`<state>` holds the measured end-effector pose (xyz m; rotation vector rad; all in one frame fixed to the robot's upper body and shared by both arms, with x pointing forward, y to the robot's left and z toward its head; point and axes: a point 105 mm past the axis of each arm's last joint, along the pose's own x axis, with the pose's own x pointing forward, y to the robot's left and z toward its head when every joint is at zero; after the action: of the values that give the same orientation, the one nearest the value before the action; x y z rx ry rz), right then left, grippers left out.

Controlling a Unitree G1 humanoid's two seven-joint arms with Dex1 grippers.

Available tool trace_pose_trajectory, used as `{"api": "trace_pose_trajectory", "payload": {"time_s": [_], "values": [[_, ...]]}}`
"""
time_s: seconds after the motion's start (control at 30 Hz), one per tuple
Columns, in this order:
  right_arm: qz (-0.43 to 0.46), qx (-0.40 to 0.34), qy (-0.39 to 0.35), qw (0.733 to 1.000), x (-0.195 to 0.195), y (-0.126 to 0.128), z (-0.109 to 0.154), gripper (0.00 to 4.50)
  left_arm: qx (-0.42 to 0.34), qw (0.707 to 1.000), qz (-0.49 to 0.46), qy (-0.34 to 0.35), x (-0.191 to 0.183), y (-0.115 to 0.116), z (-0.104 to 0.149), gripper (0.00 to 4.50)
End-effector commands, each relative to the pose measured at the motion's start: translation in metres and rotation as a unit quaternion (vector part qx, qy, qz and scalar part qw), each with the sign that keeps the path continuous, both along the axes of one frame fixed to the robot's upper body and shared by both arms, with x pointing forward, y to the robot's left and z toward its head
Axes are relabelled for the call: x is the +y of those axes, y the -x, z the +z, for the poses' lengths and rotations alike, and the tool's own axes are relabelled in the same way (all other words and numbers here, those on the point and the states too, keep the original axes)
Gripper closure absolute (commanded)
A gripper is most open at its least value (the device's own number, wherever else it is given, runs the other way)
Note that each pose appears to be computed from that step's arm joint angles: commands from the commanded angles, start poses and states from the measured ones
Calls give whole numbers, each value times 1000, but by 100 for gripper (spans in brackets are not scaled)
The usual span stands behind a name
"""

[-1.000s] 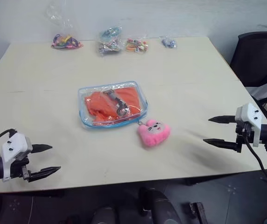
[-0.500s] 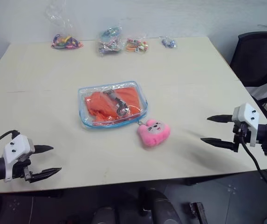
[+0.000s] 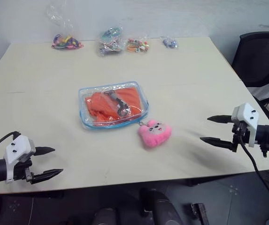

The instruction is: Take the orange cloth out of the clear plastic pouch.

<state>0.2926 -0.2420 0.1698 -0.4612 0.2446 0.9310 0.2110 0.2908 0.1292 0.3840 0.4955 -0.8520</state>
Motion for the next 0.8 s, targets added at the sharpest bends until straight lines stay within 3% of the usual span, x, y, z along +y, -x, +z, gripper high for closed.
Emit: {"api": "trace_pose_trajectory", "payload": {"time_s": [0.03, 0.2, 0.37, 0.57, 0.8], "values": [[5, -35, -3, 999, 4, -1, 13, 0, -20, 1000, 2, -6, -1, -3, 6, 2], [21, -52, 22, 998, 8, -1, 9, 0, -25, 998, 3, 54, -18, -9, 21, 2], [20, -59, 8, 998, 14, 0, 12, 0, -61, 987, 8, 146, -59, -27, 62, 2], [44, -80, -16, 996, 38, 4, 25, 0, -46, 975, 96, 195, -98, -71, 89, 2], [78, -144, -60, 985, 79, 6, 56, 0, 36, 965, 109, 237, -181, -127, 108, 2]]}}
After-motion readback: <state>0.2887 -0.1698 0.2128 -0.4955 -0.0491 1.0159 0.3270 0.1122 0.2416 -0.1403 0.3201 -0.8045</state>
